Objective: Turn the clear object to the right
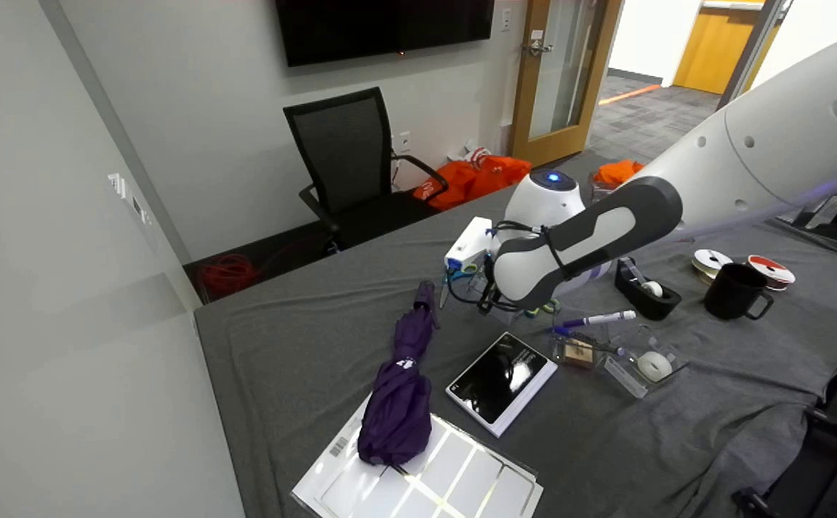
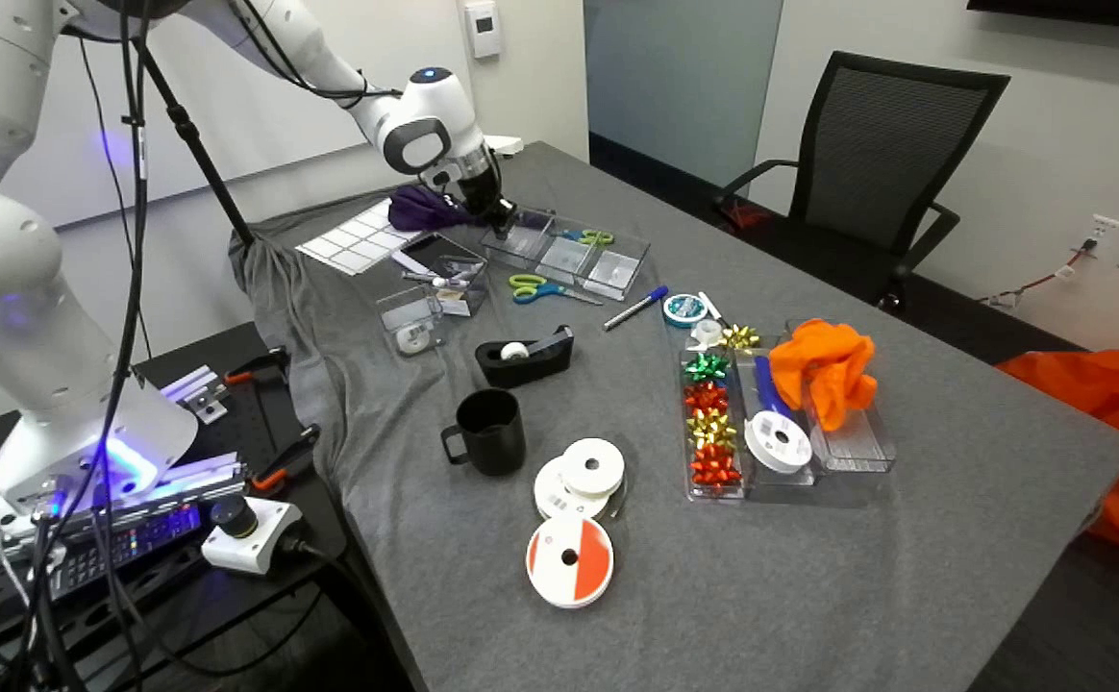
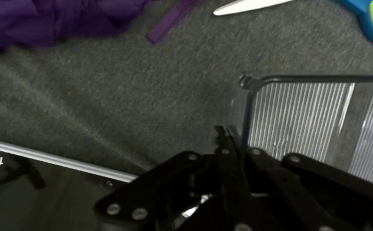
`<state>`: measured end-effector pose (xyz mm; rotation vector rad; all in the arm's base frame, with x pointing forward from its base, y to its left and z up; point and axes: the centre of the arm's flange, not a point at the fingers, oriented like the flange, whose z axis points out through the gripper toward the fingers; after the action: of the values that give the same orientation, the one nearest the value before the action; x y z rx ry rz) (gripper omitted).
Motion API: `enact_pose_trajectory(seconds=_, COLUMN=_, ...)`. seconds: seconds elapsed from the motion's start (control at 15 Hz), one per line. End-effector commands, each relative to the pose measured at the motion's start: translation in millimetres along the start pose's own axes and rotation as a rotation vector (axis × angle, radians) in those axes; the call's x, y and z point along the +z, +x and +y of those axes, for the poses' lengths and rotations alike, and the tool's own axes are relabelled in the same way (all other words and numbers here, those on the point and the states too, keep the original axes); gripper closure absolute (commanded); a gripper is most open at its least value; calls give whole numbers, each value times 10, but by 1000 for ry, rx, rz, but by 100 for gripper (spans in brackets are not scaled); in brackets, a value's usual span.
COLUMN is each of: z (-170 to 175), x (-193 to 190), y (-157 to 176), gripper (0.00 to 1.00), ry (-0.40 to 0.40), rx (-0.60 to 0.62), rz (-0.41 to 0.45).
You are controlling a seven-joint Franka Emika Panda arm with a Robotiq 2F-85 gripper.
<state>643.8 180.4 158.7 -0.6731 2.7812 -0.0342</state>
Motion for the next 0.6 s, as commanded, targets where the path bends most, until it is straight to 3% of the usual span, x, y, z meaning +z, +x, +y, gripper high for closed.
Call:
enact_pose_trajectory(seconds=0.0, z=146, x=102, y=-7, gripper=99, ry=49, rx=28, rz=41)
enact_pose_trajectory(seconds=0.27, z=201, x=240, y=-64, gripper=99, ry=50, rx=37, rz=100)
enact_pose_trajectory(seconds=0.33, z=198, x=242, y=-84, gripper=71, ry=49, rx=39, rz=107)
enact_pose_trajectory(seconds=0.53, z=190, x=237, y=-80, gripper=58, ry=21, rx=46, rz=113)
